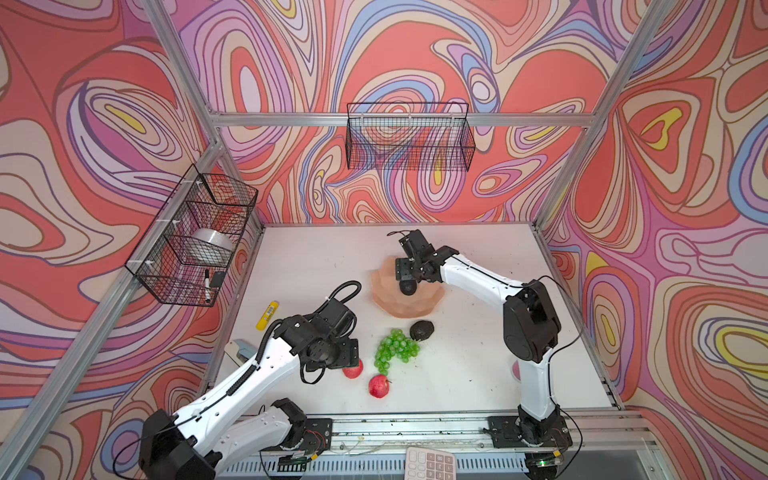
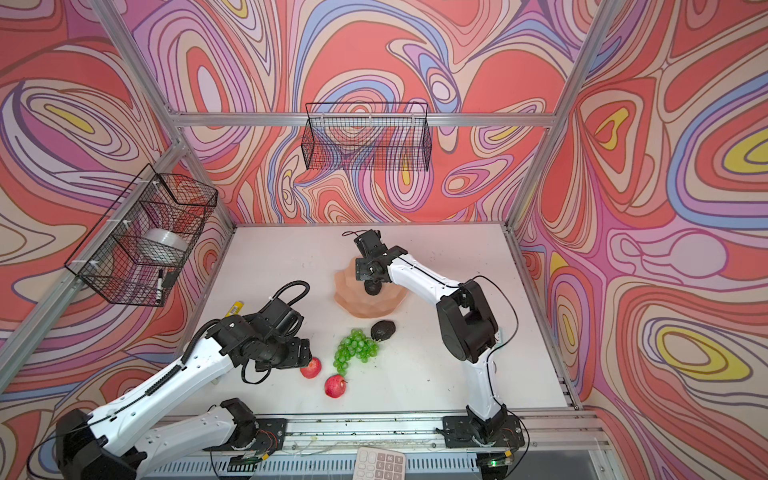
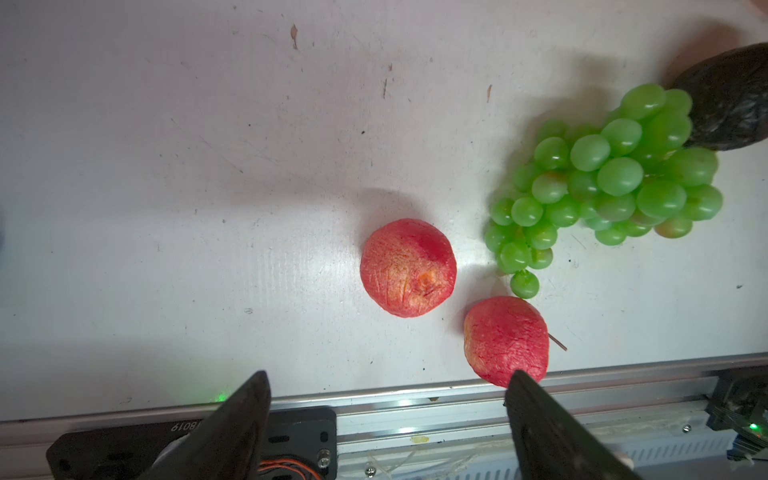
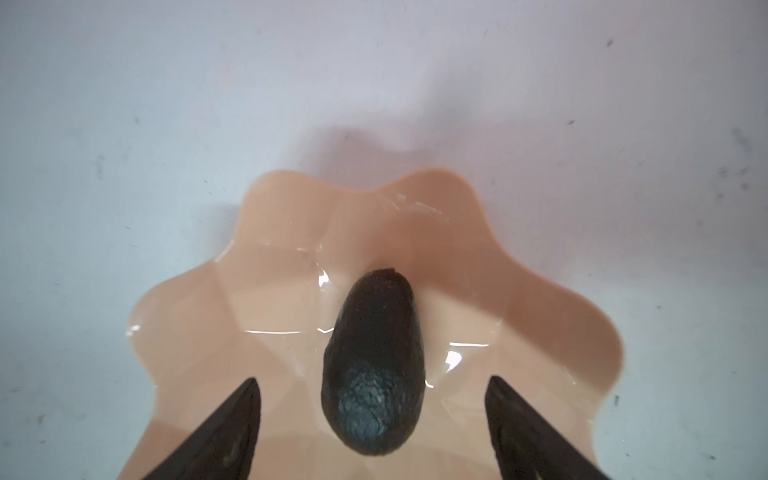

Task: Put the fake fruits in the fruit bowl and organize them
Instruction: 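Carry avocado into peach bowl with right gripper while left grasps red apple, then lift apple toward bowl with left gripper while right moves to wrinkled avocado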

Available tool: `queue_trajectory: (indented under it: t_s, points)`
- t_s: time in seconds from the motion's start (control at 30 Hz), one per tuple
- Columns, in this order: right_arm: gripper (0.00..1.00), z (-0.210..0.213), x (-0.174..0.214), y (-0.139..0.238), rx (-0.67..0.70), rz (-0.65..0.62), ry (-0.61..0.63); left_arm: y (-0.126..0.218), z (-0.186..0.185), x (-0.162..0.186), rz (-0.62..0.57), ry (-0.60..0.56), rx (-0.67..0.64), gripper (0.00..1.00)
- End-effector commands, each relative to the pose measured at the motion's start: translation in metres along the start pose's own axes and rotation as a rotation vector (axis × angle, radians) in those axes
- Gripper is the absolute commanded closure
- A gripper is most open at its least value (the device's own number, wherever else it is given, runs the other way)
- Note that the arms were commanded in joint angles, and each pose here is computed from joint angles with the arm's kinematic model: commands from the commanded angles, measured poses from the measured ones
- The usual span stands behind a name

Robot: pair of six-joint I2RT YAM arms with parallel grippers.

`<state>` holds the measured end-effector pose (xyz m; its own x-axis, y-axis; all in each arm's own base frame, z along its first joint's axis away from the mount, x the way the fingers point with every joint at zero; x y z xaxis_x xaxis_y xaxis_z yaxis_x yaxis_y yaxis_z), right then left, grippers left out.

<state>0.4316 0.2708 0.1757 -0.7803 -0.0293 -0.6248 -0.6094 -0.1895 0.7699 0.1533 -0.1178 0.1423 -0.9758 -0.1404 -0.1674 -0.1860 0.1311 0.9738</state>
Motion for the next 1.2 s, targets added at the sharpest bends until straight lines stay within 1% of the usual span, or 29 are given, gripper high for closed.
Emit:
queue_trajectory:
  t_s: [0.0, 0.1, 0.2, 0.3, 0.43, 0.53, 0.73, 0.83, 0.97, 1.07, 1.17]
  points:
    - [0.11, -0.009, -0.025, 0.050, -0.006, -0.118, -0.022, -0.010, -0.001, -0.006, -0.016, 0.027, -0.036, 0.12]
    - [0.10, -0.021, -0.029, 0.081, 0.000, -0.168, -0.053, -0.024, -0.006, -0.006, 0.005, 0.023, -0.031, 0.13]
    - [0.09, -0.031, -0.025, 0.101, -0.004, -0.201, -0.078, -0.040, -0.002, -0.004, 0.032, 0.021, -0.075, 0.15]
    - [0.08, -0.039, -0.020, 0.116, 0.003, -0.225, -0.095, -0.053, 0.001, -0.003, 0.050, 0.018, -0.116, 0.16]
    - [0.08, -0.045, -0.015, 0.125, 0.011, -0.239, -0.107, -0.068, 0.000, -0.004, 0.059, 0.019, -0.131, 0.20]
    - [0.08, -0.048, -0.014, 0.130, 0.014, -0.249, -0.114, -0.078, -0.001, -0.005, 0.059, 0.024, -0.142, 0.24]
    - [0.08, -0.051, -0.013, 0.134, 0.016, -0.259, -0.113, -0.090, -0.006, -0.006, 0.087, 0.029, -0.138, 0.40]
    - [0.08, -0.052, -0.013, 0.135, 0.022, -0.262, -0.111, -0.088, -0.002, -0.005, 0.084, 0.028, -0.155, 0.48]
    - [0.08, -0.054, -0.011, 0.132, 0.028, -0.256, -0.111, -0.076, 0.002, -0.008, 0.049, 0.022, -0.169, 0.62]
    - [0.08, -0.055, -0.004, 0.127, 0.040, -0.228, -0.099, -0.057, -0.003, -0.019, -0.005, 0.003, -0.151, 0.65]
    - [0.08, -0.058, 0.009, 0.124, 0.047, -0.181, -0.087, -0.025, -0.015, -0.036, -0.081, -0.026, -0.101, 0.65]
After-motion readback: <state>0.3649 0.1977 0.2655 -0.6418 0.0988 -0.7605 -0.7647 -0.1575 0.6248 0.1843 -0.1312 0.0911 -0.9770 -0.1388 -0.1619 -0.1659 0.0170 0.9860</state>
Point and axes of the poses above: each gripper's point midway between its finger pads, its own y axis back along the fingers, its own z axis along the line the jaws close on, x = y × z, the point moved 3 cm from there along y, back along the fingers, and after that the axes turned 2 degrees about y, right-handed, at the moved point
